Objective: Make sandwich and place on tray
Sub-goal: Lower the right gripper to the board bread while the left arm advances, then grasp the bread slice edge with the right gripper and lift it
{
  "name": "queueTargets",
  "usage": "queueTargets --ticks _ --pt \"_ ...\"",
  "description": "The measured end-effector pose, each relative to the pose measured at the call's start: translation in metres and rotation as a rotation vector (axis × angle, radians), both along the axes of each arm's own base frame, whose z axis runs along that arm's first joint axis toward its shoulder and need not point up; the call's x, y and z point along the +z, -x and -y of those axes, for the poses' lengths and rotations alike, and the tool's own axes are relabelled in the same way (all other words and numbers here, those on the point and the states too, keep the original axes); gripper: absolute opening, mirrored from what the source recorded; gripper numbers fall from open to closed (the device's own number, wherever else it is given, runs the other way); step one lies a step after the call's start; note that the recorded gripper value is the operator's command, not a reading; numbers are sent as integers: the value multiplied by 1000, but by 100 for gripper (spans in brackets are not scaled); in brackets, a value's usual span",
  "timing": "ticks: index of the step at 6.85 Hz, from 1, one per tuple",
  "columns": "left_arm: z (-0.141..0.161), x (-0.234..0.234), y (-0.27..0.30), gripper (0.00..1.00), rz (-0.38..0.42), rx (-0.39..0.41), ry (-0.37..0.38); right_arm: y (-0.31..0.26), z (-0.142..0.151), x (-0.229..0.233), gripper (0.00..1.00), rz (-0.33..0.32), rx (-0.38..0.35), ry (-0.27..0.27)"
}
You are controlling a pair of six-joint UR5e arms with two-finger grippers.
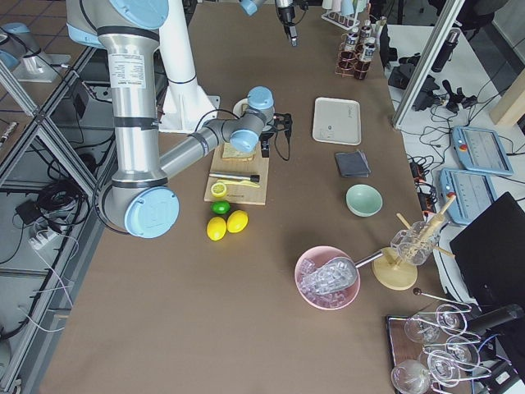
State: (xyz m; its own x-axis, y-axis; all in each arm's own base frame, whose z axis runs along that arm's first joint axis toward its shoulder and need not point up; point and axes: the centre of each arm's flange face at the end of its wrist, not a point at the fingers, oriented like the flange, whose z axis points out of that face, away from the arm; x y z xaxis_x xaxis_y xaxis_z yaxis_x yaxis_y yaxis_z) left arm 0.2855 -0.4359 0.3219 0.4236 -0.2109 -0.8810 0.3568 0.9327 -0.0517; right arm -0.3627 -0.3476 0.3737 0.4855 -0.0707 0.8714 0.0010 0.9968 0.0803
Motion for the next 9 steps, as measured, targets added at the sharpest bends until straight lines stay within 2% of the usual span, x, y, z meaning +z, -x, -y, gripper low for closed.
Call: queueTargets --ticks 4,5,6,9 --pt "2 -2 -1 97 -2 -1 -2 25 -42 33 98 -28 -47 -19" --pt "3 -4 -2 97 -4 -1 -4 30 -45 38 94 -41 -45 -24" --pt "4 -5 -3 97 -4 -1 -4 34 -47 42 83 -49 -43 -26" --pt "4 -5 -4 97 -4 0 -4 40 -50 44 83 -55 -48 -29"
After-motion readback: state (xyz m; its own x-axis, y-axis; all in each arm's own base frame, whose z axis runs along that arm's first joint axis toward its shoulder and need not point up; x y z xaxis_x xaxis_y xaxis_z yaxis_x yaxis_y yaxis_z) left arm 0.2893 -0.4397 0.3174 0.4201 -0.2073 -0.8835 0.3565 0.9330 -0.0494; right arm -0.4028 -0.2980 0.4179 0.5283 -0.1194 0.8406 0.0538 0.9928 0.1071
